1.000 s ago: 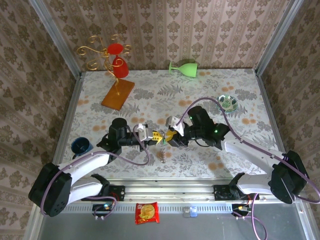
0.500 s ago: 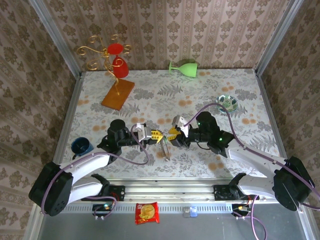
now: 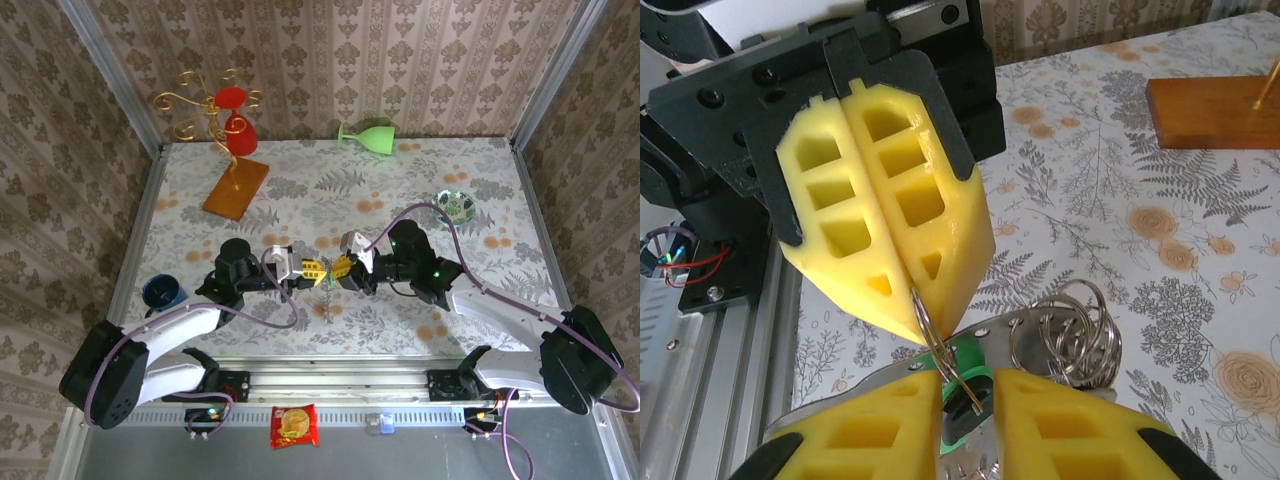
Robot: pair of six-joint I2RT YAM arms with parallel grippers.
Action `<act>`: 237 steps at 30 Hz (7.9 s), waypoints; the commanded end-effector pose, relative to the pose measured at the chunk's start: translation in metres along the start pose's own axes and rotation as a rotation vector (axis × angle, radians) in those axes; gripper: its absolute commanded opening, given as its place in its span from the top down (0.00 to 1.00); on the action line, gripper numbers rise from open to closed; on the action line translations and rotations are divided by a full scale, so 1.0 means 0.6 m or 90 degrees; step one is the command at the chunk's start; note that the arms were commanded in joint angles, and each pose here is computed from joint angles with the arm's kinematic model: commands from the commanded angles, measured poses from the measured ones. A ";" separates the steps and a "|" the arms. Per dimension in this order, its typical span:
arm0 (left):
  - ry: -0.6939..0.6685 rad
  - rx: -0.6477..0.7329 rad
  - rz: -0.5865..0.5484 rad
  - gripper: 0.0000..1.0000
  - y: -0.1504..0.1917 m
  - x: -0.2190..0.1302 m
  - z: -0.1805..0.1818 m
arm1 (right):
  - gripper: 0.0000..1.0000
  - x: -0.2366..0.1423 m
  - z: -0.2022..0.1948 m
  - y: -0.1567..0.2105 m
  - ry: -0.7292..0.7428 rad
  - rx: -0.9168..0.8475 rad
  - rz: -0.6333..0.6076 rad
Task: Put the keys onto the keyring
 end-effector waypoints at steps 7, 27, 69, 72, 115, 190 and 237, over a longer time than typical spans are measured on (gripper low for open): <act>0.015 0.013 -0.026 1.00 -0.012 -0.004 0.000 | 0.93 -0.005 -0.002 -0.012 -0.019 -0.014 0.003; 0.022 0.011 -0.037 1.00 -0.016 -0.002 0.003 | 0.78 0.001 -0.009 -0.015 -0.030 -0.013 0.000; -0.003 0.033 0.059 0.82 -0.024 -0.004 0.010 | 1.00 0.012 0.004 -0.071 -0.079 -0.175 0.205; 0.004 0.032 0.063 0.86 -0.027 -0.003 0.011 | 1.00 0.017 0.007 -0.075 -0.094 -0.195 0.238; 0.035 0.010 -0.029 1.00 -0.027 -0.008 0.003 | 0.98 -0.009 -0.011 -0.044 -0.056 -0.060 0.065; 0.042 0.046 0.097 0.96 -0.045 0.006 0.014 | 1.00 0.022 0.012 -0.119 -0.107 -0.241 0.267; 0.063 0.053 0.009 1.00 -0.039 0.005 0.004 | 0.80 -0.010 -0.017 -0.062 -0.041 -0.076 0.104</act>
Point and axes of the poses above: each hand's point on the last joint's axis, 136 mm out from that joint toward the fingers, its own x axis out along the fingers, its own z axis along the line the jaws close on, y = z × x, the point moved 10 cm from there along -x, back along the fingers, and after that the axes turned 9 degrees about -x, right-handed, at the moved point
